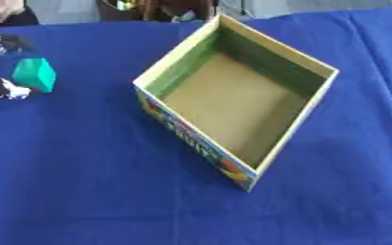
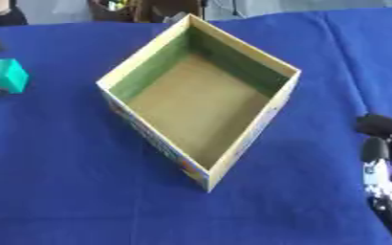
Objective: Pick up objects on the table and place them in the box.
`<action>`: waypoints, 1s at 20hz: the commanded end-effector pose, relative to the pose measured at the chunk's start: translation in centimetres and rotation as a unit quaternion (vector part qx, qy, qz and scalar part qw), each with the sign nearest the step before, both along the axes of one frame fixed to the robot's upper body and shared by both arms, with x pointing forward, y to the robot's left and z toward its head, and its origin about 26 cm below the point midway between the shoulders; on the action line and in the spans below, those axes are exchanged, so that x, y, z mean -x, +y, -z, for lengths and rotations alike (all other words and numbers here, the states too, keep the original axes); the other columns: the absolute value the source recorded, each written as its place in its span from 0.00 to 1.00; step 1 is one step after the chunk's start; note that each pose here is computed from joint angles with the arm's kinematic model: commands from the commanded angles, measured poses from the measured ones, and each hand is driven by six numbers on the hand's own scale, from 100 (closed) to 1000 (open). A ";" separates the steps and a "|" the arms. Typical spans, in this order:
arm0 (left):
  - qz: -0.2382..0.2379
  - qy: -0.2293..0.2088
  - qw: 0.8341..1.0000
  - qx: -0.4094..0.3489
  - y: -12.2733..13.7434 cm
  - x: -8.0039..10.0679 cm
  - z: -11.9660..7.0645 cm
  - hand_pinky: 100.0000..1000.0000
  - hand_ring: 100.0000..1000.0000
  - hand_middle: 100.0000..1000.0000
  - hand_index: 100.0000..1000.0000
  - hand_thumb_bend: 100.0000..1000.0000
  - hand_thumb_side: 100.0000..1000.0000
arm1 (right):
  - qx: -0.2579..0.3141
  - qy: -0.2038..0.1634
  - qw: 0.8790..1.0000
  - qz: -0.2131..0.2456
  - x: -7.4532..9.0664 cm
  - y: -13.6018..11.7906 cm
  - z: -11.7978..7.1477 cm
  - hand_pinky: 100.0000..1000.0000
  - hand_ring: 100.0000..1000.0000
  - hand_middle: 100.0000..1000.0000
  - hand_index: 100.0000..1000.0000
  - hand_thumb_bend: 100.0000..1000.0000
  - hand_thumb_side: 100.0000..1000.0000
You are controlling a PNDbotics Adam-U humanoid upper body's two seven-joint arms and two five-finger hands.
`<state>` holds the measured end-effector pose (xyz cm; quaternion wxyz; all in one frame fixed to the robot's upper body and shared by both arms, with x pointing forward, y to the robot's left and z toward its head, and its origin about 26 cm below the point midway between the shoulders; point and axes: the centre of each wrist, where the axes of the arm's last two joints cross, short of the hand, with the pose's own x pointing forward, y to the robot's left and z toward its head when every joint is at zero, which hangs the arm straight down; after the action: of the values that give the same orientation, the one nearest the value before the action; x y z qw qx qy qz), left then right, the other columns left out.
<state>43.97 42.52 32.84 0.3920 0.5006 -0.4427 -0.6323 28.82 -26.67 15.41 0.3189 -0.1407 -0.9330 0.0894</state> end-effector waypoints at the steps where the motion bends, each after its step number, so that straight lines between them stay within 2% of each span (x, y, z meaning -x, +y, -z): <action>1: -0.013 -0.018 1.000 0.008 1.5 1.3 -2.6 0.83 0.91 0.99 1.00 0.45 0.68 | 0.006 -0.012 1.000 0.000 0.1 0.2 -0.7 0.82 0.78 0.57 0.76 0.00 0.56; 10: -0.025 -0.023 0.999 0.033 2.3 1.9 -3.1 0.82 0.91 0.98 1.00 0.37 0.66 | 0.008 -0.015 1.000 -0.001 0.0 0.6 -0.8 0.82 0.77 0.57 0.76 0.00 0.57; 15: -0.017 -0.025 0.999 0.043 2.2 1.8 -3.0 0.78 0.88 0.92 1.00 0.33 0.66 | 0.007 -0.013 1.000 0.005 0.0 0.6 -0.8 0.82 0.77 0.57 0.76 0.01 0.57; 20: -0.018 -0.020 0.999 0.043 2.1 1.6 -2.6 0.71 0.81 0.85 0.99 0.25 0.62 | 0.004 -0.017 1.000 0.008 0.0 0.6 -0.9 0.82 0.77 0.57 0.76 0.01 0.57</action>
<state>43.29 43.63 33.75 0.4190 0.4846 -0.4704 -0.6069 29.05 -26.02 15.68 0.3161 -0.1461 -0.9332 0.0886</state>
